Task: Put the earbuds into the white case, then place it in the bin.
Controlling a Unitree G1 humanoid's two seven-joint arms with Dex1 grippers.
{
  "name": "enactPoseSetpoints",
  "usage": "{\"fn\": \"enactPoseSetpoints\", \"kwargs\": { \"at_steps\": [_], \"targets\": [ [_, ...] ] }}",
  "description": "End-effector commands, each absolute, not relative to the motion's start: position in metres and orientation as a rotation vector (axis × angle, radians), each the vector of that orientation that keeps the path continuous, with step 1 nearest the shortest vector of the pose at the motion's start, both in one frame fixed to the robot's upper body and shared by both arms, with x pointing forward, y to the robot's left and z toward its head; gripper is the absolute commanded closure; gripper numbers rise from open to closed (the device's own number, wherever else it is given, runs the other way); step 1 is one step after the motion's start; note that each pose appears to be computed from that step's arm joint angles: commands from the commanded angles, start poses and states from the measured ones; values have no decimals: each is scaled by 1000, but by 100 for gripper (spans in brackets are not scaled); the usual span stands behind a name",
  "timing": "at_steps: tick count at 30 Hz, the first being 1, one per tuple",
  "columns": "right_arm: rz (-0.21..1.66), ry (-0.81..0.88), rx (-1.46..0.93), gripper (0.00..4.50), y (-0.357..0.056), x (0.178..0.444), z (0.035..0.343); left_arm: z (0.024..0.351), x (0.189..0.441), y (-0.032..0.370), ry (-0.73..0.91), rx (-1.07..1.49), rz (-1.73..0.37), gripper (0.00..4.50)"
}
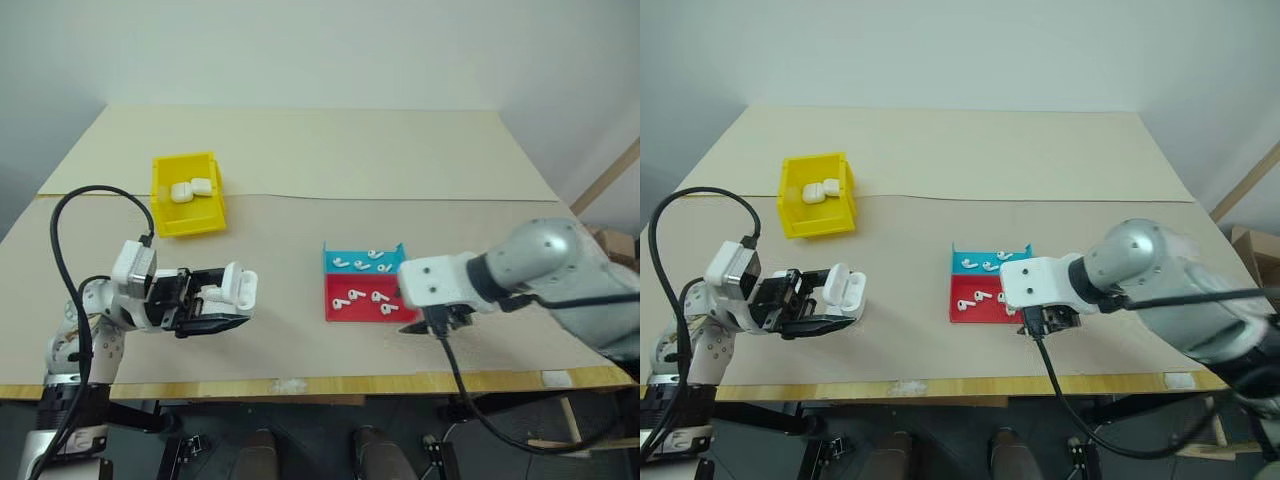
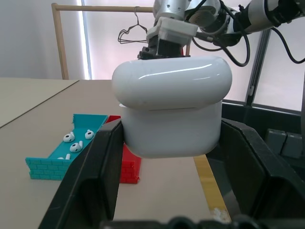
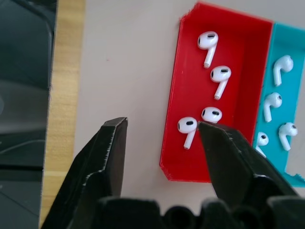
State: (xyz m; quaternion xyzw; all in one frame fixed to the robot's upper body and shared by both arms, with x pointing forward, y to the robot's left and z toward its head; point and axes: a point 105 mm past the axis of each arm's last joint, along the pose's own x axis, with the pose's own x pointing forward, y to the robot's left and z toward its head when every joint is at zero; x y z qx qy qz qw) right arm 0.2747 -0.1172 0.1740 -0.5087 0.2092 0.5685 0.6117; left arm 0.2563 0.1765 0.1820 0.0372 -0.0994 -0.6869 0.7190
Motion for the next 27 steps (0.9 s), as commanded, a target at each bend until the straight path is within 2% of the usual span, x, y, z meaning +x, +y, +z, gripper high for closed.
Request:
{"fn": "enactPoseSetpoints", "kwargs": {
  "at_steps": [1,12,15,27],
  "targets": [
    [1273,470,-1254,160,-114,291,174,195,250,172,-267,123,-1534,173],
    [1302,494,-1351,160,-103,308,158,191,239,172,-243,129,-1539,173],
    [1303,496,-1373,212,-102,313,156,191,239,172,-242,129,-1533,173],
    [1336,535,-1414,212,-102,319,146,189,238,172,-245,127,-1510,173]
  ]
}}
